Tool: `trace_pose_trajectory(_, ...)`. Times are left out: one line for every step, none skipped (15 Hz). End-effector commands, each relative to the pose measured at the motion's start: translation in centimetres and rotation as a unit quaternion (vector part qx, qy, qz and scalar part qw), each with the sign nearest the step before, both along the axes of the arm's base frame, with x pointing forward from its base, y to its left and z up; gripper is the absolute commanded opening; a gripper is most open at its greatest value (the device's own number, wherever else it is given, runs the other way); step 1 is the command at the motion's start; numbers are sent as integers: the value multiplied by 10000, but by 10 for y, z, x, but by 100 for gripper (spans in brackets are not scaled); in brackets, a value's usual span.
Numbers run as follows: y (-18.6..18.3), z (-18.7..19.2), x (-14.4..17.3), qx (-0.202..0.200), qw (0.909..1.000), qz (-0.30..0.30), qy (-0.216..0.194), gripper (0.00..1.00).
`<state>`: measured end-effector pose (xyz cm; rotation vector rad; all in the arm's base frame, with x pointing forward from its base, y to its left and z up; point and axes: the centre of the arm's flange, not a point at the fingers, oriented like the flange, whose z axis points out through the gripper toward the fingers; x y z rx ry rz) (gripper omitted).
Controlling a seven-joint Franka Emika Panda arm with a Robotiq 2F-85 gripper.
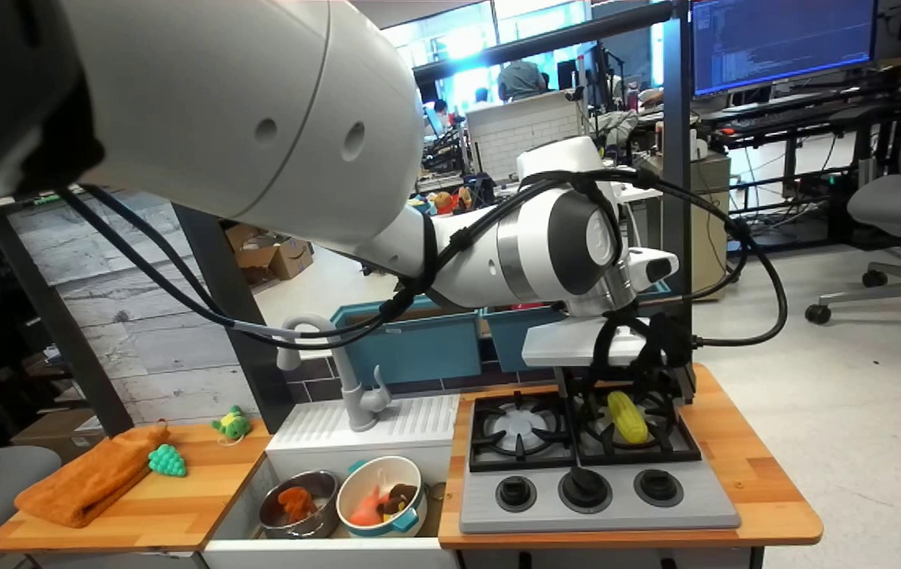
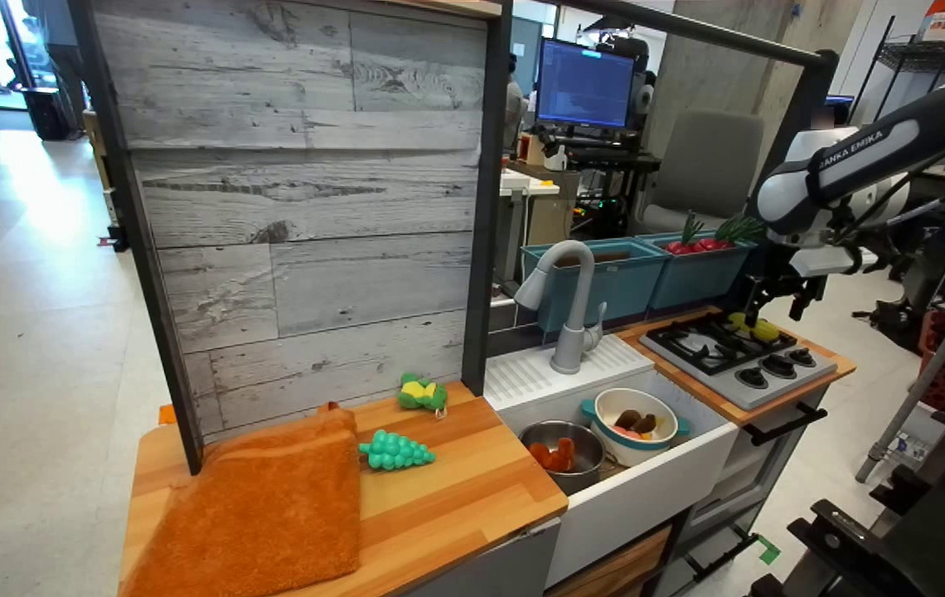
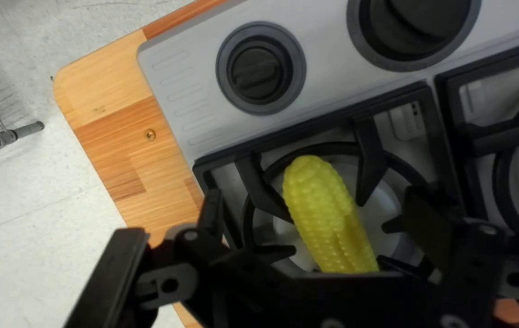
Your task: Pick up all the plush toys from the counter and on the stove and put them in the pots, then wipe the counter with the cloth
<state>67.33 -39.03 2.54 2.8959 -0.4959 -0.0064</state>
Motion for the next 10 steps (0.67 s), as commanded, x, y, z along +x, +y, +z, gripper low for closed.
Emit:
trace_pose_trajectory(-7, 9, 9, -176, 9995, -149, -210, 100)
trace_pose_trajectory(-8, 10, 12, -195, 9993, -219, -236, 100)
trace_pose_trajectory(-10, 12, 17, -198, 9990, -287, -270, 100)
trace_pose_trajectory(-11, 13, 20, -192, 9988, -350, -278, 100)
trace_pose_trajectory(-12, 12, 23, -197, 9986, -401, -279, 100)
trace_pose_trajectory(-13, 10, 26, -203, 9984, -442, -282, 100)
trace_pose_trajectory(-14, 7, 29, -204, 9982, -495, -257, 100)
trace_pose_trajectory(-15, 5, 30, -209, 9980, -550, -224, 100)
trace_pose_trajectory(-14, 5, 27, -155, 9984, -547, -76, 100)
trace_pose_trajectory(-3, 13, 6, -112, 9986, -474, -196, 100)
